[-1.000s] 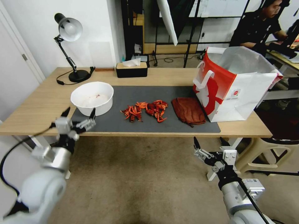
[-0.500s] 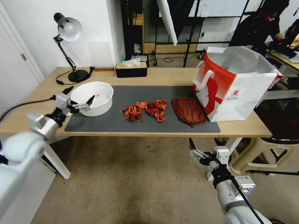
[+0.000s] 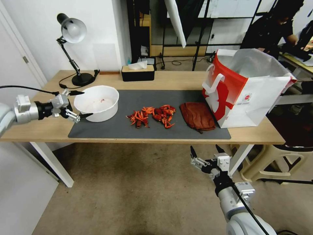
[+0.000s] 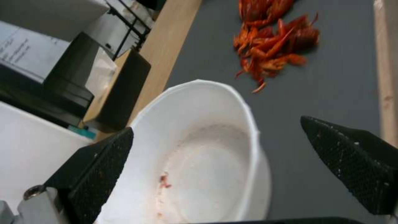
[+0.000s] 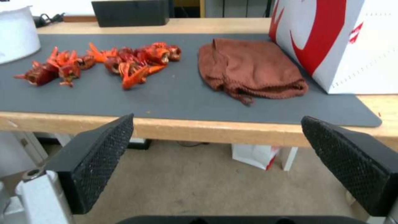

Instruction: Sweep shrimp from table into container with towel, then put container into takeout bag.

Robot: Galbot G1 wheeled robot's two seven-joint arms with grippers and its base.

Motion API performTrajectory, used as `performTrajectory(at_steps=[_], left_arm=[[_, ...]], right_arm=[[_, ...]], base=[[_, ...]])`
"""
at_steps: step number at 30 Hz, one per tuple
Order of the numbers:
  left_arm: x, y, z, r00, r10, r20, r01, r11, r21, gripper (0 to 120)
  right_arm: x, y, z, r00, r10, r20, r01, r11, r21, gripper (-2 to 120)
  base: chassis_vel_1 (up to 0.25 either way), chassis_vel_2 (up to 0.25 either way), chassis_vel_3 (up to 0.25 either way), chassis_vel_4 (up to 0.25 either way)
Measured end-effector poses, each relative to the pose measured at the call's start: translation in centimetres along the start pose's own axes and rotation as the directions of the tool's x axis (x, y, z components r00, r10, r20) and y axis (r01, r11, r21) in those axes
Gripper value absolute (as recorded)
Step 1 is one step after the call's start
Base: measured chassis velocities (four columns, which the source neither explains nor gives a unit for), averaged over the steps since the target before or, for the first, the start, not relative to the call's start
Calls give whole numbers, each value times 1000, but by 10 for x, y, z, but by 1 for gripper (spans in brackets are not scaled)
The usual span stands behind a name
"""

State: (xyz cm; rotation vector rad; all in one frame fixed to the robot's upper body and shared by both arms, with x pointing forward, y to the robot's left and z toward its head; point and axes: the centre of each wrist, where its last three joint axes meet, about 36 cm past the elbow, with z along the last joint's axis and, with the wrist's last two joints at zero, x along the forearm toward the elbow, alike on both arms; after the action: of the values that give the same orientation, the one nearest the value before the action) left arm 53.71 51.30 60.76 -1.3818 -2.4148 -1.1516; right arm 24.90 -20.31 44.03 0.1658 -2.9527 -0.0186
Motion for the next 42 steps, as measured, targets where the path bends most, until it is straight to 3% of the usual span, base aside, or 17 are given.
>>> performTrajectory(at_steps=[4,7,8,10,11,14,16,17,18,19,20,25,27,36,37,39,42], left_arm=[[-11,16,-1,998,52,-28,-53,998,-38,100],[-26,40,-8,984,160,-79,-168,981,-99,100],[-26,40,-8,984,160,-79,-168,981,-99,100],[-34,56,-15,964,229,-132,-248,957,-151,100],[-34,56,-15,964,229,-132,-248,957,-151,100],[-45,68,-26,940,280,-196,-319,926,-204,100],[-48,70,-29,931,294,-216,-338,917,-213,100],[-53,73,-34,918,308,-251,-367,899,-238,100],[-53,73,-34,918,308,-251,-367,899,-238,100],[-56,75,-36,908,312,-279,-385,885,-263,100],[-65,77,-39,888,323,-329,-423,855,-302,100],[-71,80,-38,868,336,-367,-457,830,-319,100],[-77,80,-38,847,356,-394,-488,815,-313,100],[-96,80,-34,823,378,-424,-523,796,-306,93],[-103,81,-31,812,389,-435,-538,787,-301,88],[-103,81,-31,812,389,-435,-538,787,-301,88],[-108,85,-31,793,408,-452,-564,772,-293,77]], right_arm=[[-1,0,4,1000,5,-5,-5,1000,5,100],[1,-2,6,1000,12,-10,-12,1000,10,100],[1,-2,6,1000,12,-10,-12,1000,10,100],[1,-4,7,1000,20,-11,-20,1000,14,100],[1,-4,7,1000,20,-11,-20,1000,14,100],[2,-5,7,1000,25,-12,-25,1000,15,100],[2,-5,8,1000,27,-12,-26,1000,15,100],[3,-5,8,1000,28,-13,-28,999,15,100],[3,-5,8,1000,28,-13,-28,999,15,100],[3,-5,8,999,29,-12,-29,999,15,100],[4,-5,8,999,33,-12,-32,999,14,100],[5,-6,9,999,37,-12,-37,999,16,100],[5,-6,9,999,38,-11,-38,999,16,100],[5,-5,10,999,39,-15,-38,999,20,100],[5,-5,11,999,40,-14,-40,999,21,100],[5,-5,11,999,40,-14,-40,999,21,100],[5,-6,12,999,44,-14,-44,999,22,100]], base=[[0,0,0,0],[0,0,0,0],[0,0,0,0],[0,0,0,0],[0,0,0,0],[0,0,0,0],[0,0,0,0],[0,0,0,0],[0,0,0,0],[0,0,0,0],[0,0,0,0],[0,0,0,0],[0,0,0,0],[0,0,0,0],[0,0,0,0],[0,0,0,0],[0,0,0,0]])
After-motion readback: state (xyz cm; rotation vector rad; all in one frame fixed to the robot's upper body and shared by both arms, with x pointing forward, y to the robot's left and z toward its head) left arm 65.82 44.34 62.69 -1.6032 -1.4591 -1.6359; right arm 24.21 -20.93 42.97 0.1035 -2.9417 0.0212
